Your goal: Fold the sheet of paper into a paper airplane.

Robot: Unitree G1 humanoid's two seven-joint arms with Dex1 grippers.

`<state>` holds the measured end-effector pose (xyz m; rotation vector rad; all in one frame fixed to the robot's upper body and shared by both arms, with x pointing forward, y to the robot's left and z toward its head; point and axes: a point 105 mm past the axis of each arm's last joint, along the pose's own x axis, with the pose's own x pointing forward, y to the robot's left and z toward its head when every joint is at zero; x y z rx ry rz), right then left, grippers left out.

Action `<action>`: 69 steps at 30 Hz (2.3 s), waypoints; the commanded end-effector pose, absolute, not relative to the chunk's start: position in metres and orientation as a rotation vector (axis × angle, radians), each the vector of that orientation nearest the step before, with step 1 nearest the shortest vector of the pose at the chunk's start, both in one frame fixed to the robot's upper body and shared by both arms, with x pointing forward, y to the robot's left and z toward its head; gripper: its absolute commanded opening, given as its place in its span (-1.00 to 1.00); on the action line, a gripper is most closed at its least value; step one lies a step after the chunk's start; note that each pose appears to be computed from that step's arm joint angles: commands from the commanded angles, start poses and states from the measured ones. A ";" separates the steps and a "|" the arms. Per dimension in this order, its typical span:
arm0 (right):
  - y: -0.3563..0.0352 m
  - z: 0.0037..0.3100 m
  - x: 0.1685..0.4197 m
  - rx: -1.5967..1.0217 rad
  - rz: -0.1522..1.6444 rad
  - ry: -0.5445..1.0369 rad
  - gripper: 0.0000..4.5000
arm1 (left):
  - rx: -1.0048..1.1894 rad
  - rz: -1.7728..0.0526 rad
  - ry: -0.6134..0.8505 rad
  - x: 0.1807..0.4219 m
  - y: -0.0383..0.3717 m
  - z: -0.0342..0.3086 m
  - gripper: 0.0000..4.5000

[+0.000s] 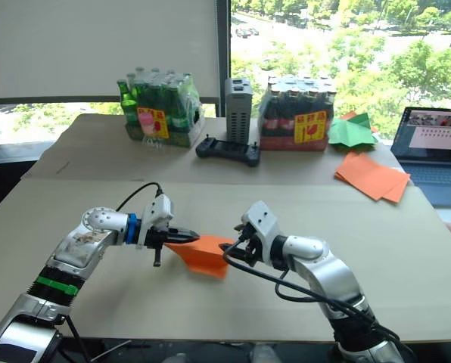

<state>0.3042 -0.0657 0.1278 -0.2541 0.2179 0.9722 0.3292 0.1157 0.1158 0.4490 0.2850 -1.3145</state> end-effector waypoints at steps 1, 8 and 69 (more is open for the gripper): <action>-0.063 0.143 0.300 -0.248 0.983 0.149 0.48 | 0.542 -1.348 0.243 0.333 0.112 0.121 -1.00; -0.067 0.144 0.300 -0.240 0.956 0.148 0.48 | 0.571 -1.410 0.263 0.314 0.113 0.114 -1.00; -0.047 0.099 0.310 -0.057 1.036 0.341 0.48 | 0.431 -1.263 0.242 0.299 0.131 0.131 -1.00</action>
